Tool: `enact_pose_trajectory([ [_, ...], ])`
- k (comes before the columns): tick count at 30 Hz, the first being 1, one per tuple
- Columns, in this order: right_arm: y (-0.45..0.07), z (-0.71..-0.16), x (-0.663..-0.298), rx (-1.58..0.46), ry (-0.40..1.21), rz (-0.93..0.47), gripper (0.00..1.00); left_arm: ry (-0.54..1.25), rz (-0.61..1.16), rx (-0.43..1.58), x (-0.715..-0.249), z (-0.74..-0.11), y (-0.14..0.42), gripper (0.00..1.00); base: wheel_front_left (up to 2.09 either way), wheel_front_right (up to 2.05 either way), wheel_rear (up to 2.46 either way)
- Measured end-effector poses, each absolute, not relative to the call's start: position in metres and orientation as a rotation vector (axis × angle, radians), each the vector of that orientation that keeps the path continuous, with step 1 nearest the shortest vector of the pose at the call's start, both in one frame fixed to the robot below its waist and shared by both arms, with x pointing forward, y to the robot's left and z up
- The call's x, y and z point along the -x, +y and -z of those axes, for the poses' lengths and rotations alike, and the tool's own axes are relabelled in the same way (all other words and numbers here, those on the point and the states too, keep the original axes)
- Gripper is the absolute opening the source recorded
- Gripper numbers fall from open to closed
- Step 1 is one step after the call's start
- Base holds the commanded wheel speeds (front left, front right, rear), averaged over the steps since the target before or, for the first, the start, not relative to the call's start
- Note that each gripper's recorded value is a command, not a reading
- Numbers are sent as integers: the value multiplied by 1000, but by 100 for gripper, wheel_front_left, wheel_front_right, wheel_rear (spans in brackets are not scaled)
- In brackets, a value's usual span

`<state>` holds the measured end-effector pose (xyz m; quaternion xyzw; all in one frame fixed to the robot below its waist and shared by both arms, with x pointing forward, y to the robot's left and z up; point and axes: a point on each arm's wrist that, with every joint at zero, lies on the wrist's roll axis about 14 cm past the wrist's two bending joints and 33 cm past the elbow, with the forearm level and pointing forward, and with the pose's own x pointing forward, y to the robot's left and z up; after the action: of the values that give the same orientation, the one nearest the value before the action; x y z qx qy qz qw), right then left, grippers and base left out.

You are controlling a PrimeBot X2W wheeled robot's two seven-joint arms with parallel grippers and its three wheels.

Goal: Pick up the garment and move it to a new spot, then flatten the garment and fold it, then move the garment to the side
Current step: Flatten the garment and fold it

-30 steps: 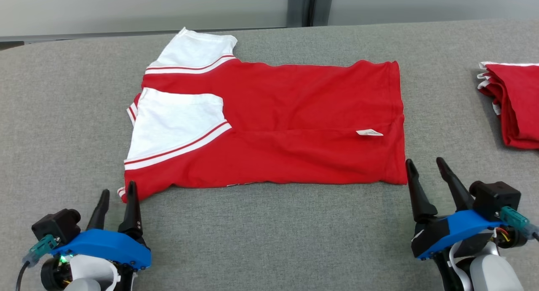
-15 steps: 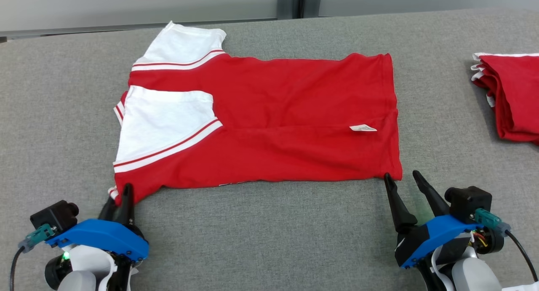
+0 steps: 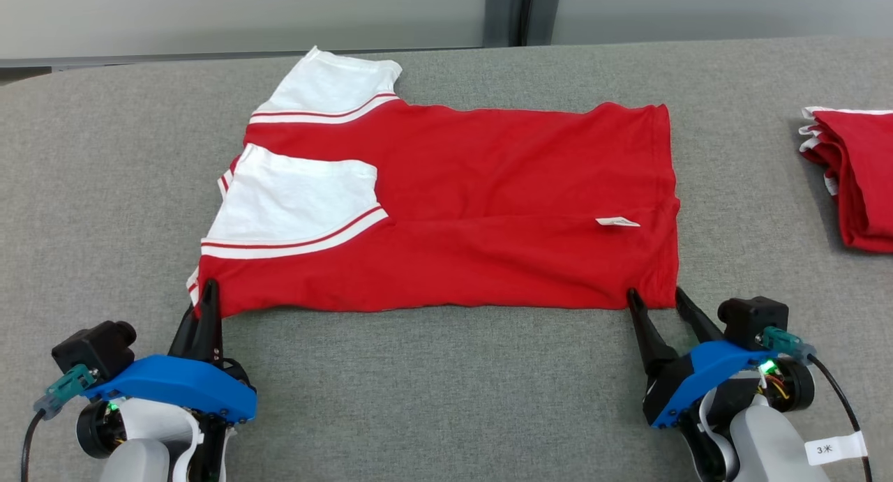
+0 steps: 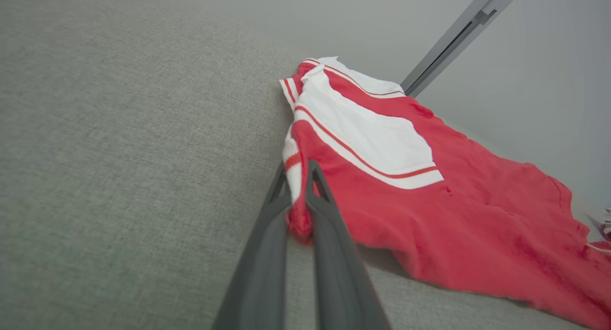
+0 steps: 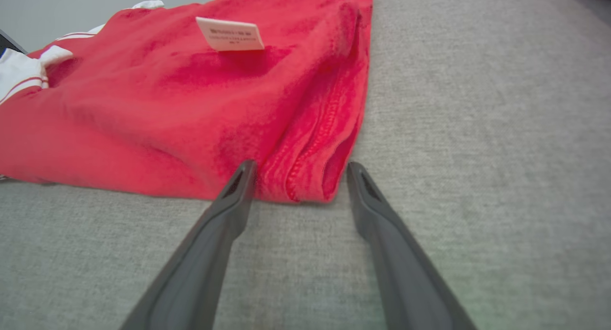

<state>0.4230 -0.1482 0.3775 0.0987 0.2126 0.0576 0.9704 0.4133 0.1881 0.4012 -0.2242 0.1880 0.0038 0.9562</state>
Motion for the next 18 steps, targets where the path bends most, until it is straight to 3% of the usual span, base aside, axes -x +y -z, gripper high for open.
enact_pose_trajectory([
  [1, -148, -377, -424, -197, 434, -118, 35, 377, -4, 455, -413, -403, 187, 0, 0, 0, 0],
  [3, -148, -376, -427, -198, 433, -116, 7, 366, 1, 452, -412, -406, 186, 0, 0, 0, 0],
  [4, -149, -376, -428, -200, 428, -110, 0, 359, 1, 450, -412, -407, 186, 0, 0, 0, 0],
  [14, -179, -401, -434, -175, 324, -30, 0, 280, 10, 451, -406, -430, 187, 0, 0, 0, 0],
  [18, -191, -409, -421, -167, 319, -3, 0, 254, 25, 451, -393, -441, 184, 0, 0, 0, 0],
])
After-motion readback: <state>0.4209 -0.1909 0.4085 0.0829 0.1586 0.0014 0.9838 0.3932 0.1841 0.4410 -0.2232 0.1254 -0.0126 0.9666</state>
